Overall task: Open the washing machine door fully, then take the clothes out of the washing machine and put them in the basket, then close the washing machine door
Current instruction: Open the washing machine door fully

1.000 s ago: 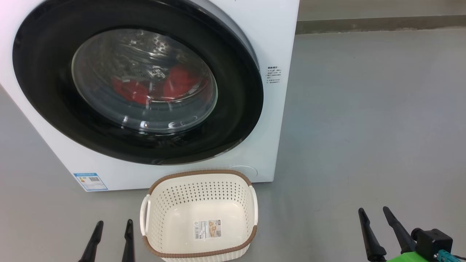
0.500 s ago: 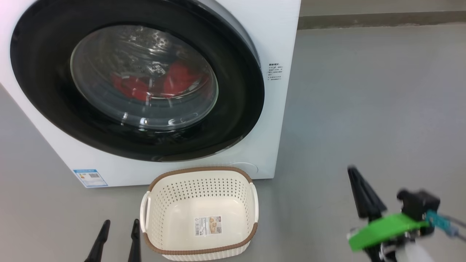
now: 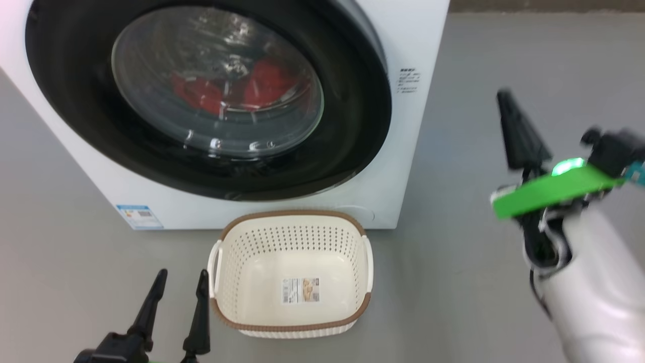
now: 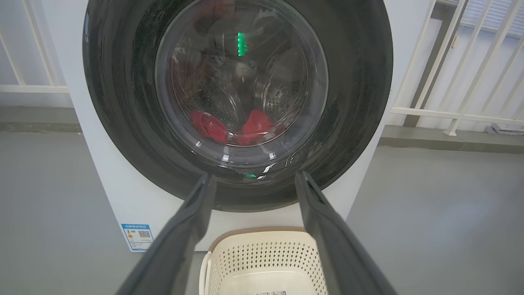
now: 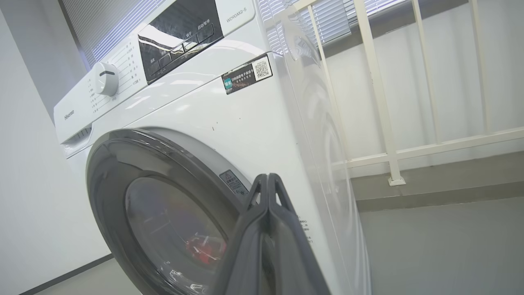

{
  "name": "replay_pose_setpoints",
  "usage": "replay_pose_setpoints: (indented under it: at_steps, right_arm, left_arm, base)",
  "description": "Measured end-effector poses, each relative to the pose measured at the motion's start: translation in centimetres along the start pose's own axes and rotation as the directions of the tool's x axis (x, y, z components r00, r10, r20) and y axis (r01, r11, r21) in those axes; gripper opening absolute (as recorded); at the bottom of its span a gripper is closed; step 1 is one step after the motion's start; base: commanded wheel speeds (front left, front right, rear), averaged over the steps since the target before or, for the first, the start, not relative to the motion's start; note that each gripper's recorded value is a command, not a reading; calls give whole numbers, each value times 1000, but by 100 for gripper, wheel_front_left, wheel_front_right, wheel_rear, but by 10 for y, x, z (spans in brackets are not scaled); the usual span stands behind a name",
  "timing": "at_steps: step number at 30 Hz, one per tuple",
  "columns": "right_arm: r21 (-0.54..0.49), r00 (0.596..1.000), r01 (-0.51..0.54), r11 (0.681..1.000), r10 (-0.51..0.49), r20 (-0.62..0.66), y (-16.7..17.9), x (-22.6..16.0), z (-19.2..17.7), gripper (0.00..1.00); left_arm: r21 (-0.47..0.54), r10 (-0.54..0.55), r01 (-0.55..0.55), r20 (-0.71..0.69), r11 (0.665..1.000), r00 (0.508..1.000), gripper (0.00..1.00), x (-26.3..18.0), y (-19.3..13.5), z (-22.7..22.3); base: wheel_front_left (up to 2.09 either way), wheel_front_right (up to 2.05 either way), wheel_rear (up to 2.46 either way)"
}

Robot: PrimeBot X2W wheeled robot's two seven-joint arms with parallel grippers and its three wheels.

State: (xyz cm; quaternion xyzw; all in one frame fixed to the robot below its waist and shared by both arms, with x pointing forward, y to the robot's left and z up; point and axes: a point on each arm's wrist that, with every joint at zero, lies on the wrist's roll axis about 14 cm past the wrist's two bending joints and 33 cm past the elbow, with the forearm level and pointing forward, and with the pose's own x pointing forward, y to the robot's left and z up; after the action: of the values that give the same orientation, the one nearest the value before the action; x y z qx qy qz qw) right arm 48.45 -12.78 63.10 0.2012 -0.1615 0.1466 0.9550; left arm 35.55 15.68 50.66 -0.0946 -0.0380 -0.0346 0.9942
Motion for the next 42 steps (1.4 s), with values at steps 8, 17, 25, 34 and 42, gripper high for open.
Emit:
replay_pose_setpoints:
  at_steps: [8,17,25,34,42]
  right_arm:
    - [107,999,-38,994,37,5,6,54,-1,0]
    - [338,969,-24,941,105,-224,14,90,-42,0]
    - [538,865,77,840,211,-454,19,92,-84,0]
    - [655,812,137,744,294,-504,18,109,-90,0]
    - [691,743,193,697,356,-567,17,119,-111,0]
  left_arm:
    - [-1,13,-13,-2,1000,1000,100,12,5,-1]
    - [4,47,-47,-11,999,999,100,18,18,-4]
    - [4,71,-71,-28,997,997,100,20,26,-10]
    - [9,75,-75,-52,997,996,100,23,28,-17]
    - [18,77,-76,-66,997,995,100,30,31,-23]
  base:
    - [0,0,0]
    - [0,0,0]
    - [0,0,0]
    - [0,0,0]
    - [0,0,0]
